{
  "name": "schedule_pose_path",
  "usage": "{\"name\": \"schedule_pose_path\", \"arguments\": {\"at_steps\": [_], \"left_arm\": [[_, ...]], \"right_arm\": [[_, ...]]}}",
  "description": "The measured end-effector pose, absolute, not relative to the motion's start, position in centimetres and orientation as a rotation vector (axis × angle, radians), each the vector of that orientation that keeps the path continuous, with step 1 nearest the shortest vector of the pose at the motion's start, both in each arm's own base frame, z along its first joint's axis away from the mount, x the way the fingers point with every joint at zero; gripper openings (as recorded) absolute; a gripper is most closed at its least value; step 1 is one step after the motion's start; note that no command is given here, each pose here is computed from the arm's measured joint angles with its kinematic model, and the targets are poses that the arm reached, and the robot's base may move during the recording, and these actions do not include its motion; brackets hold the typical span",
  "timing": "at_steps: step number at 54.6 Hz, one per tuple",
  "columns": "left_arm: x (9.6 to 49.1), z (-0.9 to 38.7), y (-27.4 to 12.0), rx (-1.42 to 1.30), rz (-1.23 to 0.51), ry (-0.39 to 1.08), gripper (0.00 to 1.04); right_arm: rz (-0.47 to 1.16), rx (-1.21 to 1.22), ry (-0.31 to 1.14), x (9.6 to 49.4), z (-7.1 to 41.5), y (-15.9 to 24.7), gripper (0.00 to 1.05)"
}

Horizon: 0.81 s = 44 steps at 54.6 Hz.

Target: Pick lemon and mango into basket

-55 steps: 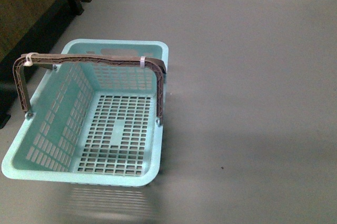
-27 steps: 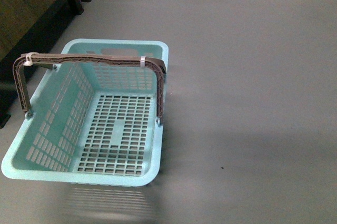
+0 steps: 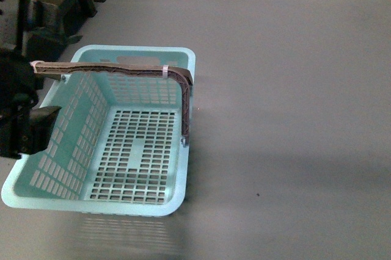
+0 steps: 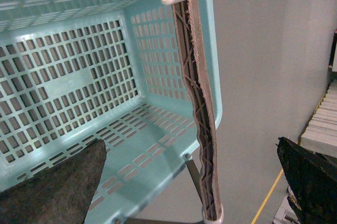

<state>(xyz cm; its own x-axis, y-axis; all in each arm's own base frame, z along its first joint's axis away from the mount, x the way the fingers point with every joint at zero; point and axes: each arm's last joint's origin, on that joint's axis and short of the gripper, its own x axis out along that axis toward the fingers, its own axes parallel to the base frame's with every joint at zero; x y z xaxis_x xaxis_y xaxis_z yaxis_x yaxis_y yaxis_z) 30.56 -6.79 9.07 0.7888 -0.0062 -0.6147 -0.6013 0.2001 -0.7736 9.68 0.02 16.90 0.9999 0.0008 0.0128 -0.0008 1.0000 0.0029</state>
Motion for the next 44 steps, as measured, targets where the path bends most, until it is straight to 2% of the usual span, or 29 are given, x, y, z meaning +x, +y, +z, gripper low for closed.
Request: {"name": "schedule_pose_path", "arguments": {"at_steps": [15,27,31,37,42,44], "left_arm": [[36.8,7.1,-9.0,-1.29,0.467,0.608,0.98],[40.2,6.4,-10.8,-1.292,0.433,0.642,0.96],[41.0,6.3,-11.3,-1.292,0.431,0.643,0.86],[41.6,5.6,-11.6,-1.285,0.455,0.669,0.61],[41.8,4.9,-11.7,-1.281,0.479,0.688,0.49],[42.0,4.6,-11.7,-1.294,0.489,0.69,0.4]], "right_arm": [[0.001,0.003,-0.013,9.7,16.9,0.0,0.96],[0.001,0.003,-0.013,9.7,16.9,0.0,0.96],[0.001,0.003,-0.013,9.7,16.9,0.0,0.96],[0.001,0.003,-0.013,9.7,16.9,0.0,0.96],[0.001,0.003,-0.013,9.7,16.9,0.0,0.96],[0.001,0.003,-0.013,9.7,16.9,0.0,0.96]]}}
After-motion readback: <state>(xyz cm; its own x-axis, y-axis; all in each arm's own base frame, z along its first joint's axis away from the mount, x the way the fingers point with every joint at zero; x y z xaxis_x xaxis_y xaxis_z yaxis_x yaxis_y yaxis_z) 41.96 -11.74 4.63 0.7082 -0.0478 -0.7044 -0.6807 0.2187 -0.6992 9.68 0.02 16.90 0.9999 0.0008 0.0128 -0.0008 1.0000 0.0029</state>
